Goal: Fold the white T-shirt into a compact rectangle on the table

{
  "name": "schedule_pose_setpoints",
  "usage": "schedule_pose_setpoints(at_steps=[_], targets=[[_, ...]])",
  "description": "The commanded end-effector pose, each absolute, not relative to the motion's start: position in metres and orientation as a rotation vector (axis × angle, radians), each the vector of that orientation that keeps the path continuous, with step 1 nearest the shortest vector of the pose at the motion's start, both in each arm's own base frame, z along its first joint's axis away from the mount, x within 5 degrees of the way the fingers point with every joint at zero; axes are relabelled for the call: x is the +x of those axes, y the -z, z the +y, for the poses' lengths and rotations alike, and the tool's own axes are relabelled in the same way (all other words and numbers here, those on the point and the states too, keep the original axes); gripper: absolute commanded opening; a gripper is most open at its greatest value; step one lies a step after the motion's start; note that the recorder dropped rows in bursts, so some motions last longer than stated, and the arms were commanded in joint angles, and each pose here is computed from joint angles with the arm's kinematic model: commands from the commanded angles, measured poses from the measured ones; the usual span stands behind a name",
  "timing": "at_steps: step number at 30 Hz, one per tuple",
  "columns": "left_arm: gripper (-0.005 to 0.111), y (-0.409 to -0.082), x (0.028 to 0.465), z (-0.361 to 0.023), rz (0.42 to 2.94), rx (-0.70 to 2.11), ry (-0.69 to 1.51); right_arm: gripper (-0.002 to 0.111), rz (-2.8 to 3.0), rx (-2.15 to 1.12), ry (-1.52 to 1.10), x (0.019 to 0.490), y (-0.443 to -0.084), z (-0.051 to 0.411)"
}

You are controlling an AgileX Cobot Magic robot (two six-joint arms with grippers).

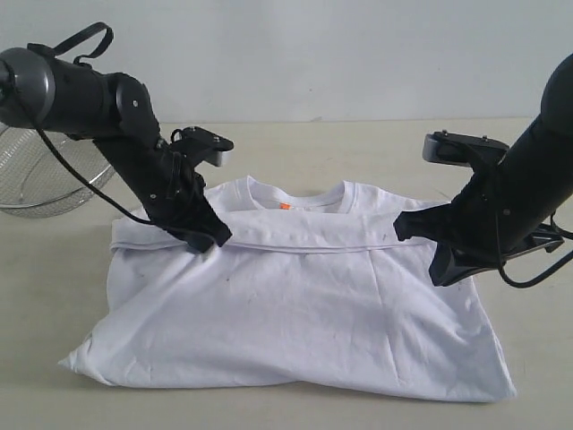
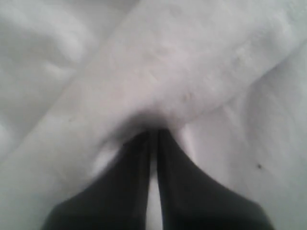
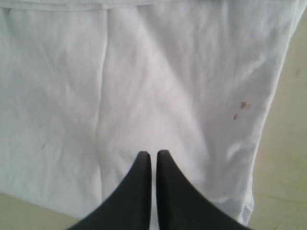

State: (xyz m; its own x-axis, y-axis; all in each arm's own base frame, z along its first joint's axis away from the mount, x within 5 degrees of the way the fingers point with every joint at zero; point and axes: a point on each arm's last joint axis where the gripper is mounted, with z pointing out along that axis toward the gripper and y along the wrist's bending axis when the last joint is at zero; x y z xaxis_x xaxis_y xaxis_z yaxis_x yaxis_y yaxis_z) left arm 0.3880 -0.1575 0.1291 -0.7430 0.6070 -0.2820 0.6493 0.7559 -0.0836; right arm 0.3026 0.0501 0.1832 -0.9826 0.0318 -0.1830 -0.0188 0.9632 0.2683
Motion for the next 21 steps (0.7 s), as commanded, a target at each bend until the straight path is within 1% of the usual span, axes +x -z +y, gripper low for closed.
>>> schedule_pose_setpoints(at_steps=[1,6,11,17,21], targets=[[0.004,-0.141,0.403,-0.160,2.622,0.978,0.192,0.000,2.915,-0.012,-0.400,0.302,-0.188,0.050],[0.004,-0.157,0.420,-0.162,2.524,0.945,0.124,0.000,2.915,-0.012,-0.400,0.302,-0.188,0.050],[0.004,-0.167,0.438,-0.163,2.486,0.962,0.042,0.000,2.913,0.000,-0.415,0.303,-0.188,0.051],[0.004,-0.194,0.439,-0.165,2.520,0.925,0.072,0.000,2.885,-0.012,-0.405,0.305,-0.189,0.051],[0.004,-0.212,0.426,-0.166,2.590,0.909,0.167,0.000,2.783,-0.022,-0.366,0.316,-0.192,0.049]])
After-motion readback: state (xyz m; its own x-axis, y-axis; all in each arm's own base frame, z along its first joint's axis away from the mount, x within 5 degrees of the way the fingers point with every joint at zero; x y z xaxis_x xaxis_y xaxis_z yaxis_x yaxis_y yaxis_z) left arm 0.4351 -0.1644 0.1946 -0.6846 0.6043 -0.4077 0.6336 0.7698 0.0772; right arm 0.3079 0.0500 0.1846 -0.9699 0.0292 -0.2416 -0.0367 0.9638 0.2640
